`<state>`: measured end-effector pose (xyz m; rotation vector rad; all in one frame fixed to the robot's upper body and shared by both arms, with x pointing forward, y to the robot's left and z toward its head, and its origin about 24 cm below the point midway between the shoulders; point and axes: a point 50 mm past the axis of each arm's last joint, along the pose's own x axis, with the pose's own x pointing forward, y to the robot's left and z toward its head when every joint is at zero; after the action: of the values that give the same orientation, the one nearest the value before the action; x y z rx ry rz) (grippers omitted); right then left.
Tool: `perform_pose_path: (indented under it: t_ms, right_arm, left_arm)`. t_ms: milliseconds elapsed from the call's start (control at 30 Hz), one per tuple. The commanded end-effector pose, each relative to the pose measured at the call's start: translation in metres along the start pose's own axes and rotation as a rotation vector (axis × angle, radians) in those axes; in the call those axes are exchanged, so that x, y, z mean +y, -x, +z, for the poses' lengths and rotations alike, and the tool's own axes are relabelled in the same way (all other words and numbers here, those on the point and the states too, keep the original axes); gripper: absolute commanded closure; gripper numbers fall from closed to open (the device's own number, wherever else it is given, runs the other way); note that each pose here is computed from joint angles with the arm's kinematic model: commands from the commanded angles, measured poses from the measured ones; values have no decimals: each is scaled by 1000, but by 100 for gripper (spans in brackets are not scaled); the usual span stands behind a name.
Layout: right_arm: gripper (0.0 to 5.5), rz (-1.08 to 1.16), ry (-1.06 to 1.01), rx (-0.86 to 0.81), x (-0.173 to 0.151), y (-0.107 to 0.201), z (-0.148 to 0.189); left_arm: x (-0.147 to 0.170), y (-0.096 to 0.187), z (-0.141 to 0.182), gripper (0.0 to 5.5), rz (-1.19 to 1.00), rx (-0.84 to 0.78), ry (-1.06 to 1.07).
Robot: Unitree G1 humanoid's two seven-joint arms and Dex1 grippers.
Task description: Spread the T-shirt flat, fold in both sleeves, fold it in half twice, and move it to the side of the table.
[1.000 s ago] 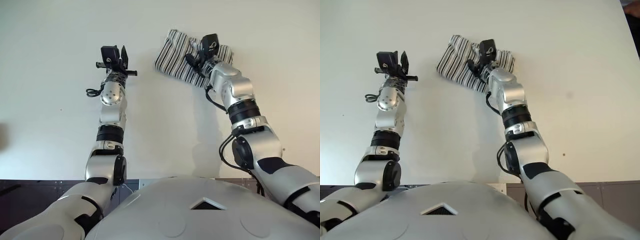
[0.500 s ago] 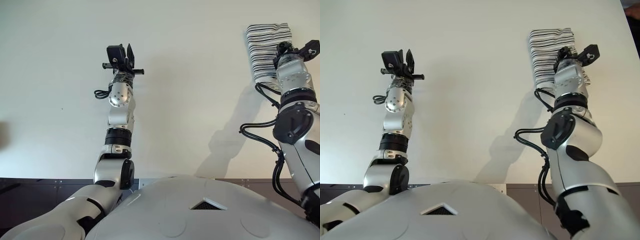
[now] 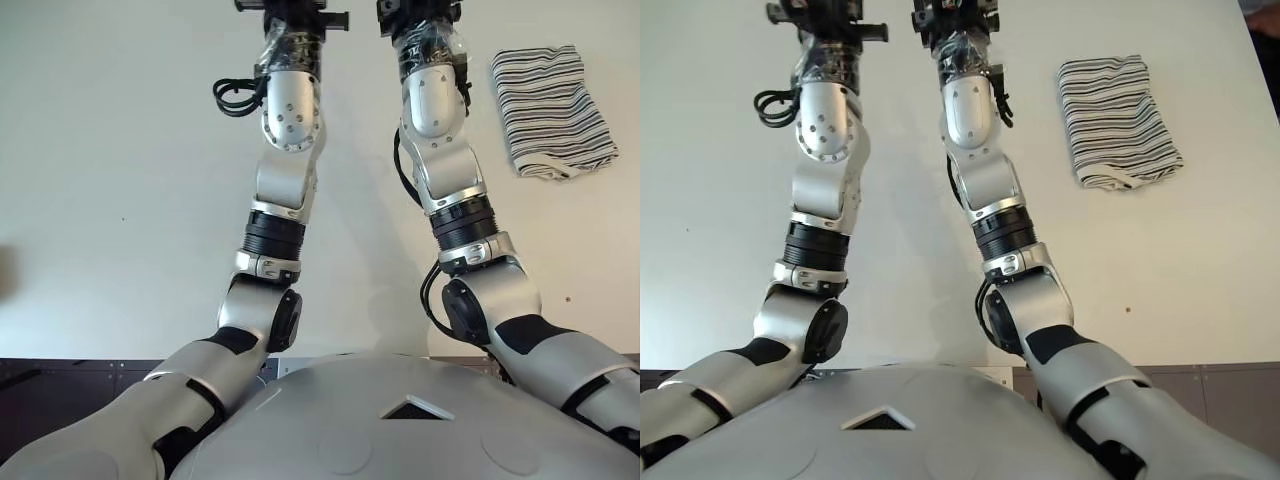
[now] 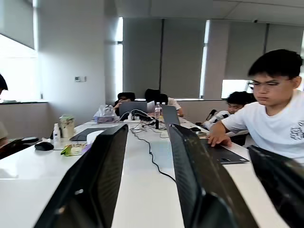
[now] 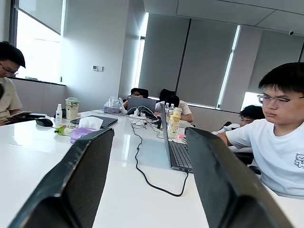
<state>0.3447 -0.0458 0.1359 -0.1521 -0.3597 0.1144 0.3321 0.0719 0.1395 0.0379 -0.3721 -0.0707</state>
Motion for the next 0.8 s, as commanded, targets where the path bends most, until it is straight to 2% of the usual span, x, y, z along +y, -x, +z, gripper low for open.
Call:
perform_pose_path:
  t_ms: [33,233,467,567,700,800]
  right_arm:
    - [272,-33,-1,-15,-2,-2,8]
    - [272,-103,-19,28,-6,9,4]
    - [272,-111,-30,49,-3,16,6]
    - [272,-81,-2,32,-6,9,7]
    - [227,-109,10,23,-13,1,4]
    - [227,-116,4,19,-13,-1,3]
  left_arm:
    - [6,-4,5,339,-32,-20,-38]
    - [14,0,4,260,-4,12,-37]
    - [25,6,0,260,70,68,-55]
    - [26,5,2,260,84,58,-64]
    - [15,-7,6,256,70,26,-61]
    - [11,-14,8,256,71,1,-55]
